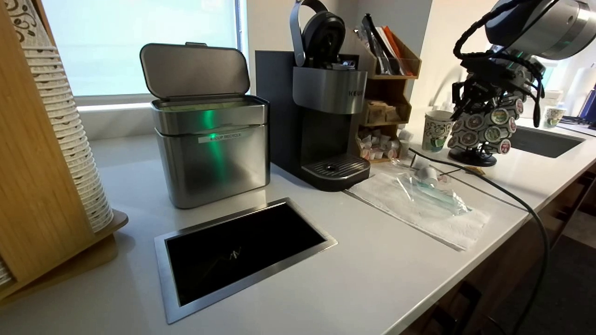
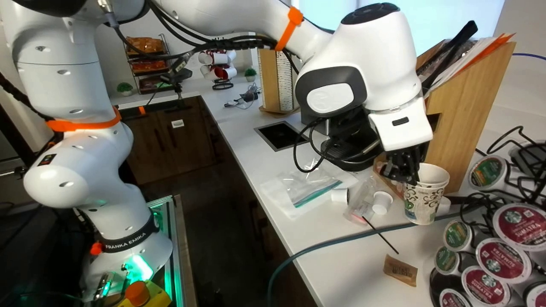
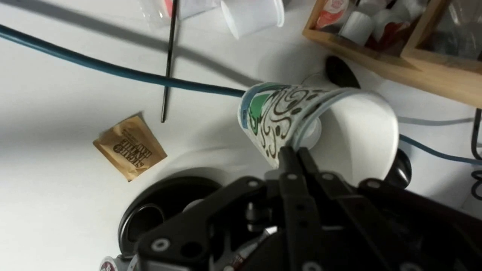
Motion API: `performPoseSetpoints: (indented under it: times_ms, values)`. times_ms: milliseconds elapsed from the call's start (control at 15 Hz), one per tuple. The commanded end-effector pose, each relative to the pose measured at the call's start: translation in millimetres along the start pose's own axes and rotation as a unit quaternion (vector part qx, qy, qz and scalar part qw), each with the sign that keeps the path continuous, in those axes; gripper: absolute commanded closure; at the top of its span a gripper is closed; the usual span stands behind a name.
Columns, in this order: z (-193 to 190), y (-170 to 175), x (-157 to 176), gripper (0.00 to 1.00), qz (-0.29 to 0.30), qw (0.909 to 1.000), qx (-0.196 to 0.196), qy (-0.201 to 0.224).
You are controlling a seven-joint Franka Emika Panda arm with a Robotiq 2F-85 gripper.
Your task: Unstack the cups on the table
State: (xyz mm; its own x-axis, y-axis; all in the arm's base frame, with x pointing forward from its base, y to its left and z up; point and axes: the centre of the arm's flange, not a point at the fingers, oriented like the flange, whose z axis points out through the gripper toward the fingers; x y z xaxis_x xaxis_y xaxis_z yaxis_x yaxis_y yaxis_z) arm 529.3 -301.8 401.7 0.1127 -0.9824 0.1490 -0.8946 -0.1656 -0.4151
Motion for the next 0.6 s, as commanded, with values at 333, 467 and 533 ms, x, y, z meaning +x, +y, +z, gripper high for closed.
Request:
performPoseSetpoints:
  times_ms: [333, 467, 533]
  values:
    - [-27, 4, 1, 0.99, -0.018, 0.9979, 0.031, -0.054]
    - [-28, 10, -2, 0.99, -0.034, 0.992, 0.04, -0.115]
    - [-27, 10, -2, 0.99, -0.035, 0.9885, 0.027, -0.145]
